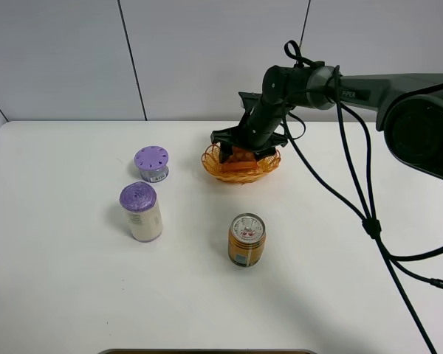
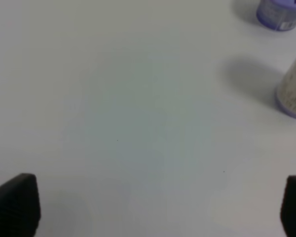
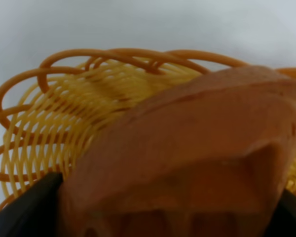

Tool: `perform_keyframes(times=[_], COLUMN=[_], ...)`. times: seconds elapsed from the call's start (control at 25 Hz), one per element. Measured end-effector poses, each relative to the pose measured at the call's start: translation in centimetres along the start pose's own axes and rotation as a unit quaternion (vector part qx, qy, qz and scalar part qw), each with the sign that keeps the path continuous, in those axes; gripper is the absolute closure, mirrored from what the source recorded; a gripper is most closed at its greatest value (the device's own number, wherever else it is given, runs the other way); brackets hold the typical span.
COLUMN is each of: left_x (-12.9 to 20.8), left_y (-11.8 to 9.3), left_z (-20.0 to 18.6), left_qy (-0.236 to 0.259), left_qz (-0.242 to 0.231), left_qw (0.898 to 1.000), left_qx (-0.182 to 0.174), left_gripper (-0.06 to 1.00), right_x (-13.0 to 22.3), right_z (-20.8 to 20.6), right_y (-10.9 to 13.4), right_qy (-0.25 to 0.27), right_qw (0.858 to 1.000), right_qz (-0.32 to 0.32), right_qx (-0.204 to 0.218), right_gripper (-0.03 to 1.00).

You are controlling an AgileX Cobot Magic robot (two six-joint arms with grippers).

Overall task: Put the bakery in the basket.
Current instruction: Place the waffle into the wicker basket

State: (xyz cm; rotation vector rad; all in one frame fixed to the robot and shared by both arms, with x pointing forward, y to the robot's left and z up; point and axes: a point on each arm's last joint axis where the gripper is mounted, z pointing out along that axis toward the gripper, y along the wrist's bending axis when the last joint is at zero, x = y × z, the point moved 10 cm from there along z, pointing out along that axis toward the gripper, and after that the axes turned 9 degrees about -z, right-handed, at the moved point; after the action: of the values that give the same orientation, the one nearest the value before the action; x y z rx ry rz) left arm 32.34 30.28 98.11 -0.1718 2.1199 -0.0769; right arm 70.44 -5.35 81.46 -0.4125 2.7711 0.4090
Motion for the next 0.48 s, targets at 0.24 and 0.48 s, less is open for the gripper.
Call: perform_keyframes(times=[0.24, 0.48], left_x=[0.0, 0.0], left_y=[0.0, 0.0], left_z=[0.0, 0.0], left_qy=[0.000, 0.000], left_qz=[0.000, 0.000], left_qw=[1.000, 1.000], left_qx=[0.000, 0.000], left_gripper=[-0.05, -0.05], right_x=[0.7, 1.0], right_z=[0.0, 0.0], right_y=[0.1, 0.2], right_qy=[0.017, 0.027], right_qw=[1.000, 1.000], right_qz=[0.002, 0.003], right_qx=[-0.003, -0.004], right_gripper=[0.25, 0.15])
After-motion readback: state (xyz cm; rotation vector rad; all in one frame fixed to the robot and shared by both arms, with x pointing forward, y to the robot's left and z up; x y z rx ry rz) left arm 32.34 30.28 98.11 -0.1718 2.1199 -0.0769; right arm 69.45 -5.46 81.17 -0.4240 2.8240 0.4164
